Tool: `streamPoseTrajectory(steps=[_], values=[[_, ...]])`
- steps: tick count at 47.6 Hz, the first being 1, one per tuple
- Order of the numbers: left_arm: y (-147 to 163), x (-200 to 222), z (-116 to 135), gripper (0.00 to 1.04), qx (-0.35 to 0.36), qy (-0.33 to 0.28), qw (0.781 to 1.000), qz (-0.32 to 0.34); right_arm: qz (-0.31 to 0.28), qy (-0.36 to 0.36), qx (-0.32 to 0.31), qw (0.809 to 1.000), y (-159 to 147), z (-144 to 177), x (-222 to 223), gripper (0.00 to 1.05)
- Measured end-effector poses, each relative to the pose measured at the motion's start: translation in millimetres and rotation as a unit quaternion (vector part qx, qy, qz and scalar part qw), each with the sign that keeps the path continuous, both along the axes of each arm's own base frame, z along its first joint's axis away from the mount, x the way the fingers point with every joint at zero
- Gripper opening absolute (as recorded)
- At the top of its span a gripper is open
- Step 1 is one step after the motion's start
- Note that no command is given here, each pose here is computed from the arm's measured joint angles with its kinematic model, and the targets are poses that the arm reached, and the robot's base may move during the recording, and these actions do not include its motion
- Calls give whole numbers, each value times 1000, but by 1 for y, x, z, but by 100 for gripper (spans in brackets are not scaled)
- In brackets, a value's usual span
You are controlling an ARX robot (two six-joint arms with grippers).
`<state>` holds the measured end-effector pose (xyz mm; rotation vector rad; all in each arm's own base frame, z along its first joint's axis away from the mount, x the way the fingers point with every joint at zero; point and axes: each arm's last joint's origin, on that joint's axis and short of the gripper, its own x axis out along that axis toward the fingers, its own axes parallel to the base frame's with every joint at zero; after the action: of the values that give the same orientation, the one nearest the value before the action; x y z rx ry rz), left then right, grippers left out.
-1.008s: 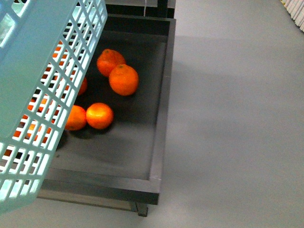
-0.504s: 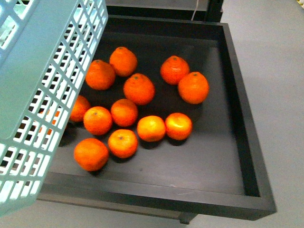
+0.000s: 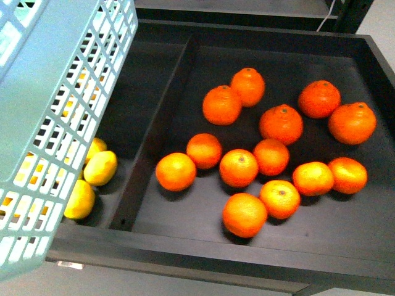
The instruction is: Pick lemon and mango into basket
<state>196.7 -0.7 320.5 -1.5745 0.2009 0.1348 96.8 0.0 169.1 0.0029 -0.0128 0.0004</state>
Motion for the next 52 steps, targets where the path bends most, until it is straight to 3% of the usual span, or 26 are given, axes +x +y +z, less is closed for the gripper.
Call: streamPoseTrajectory(steps=[52], values=[[0, 0, 0, 5, 0, 0, 1000, 1, 0, 0, 0, 1000, 0, 0, 0, 96]])
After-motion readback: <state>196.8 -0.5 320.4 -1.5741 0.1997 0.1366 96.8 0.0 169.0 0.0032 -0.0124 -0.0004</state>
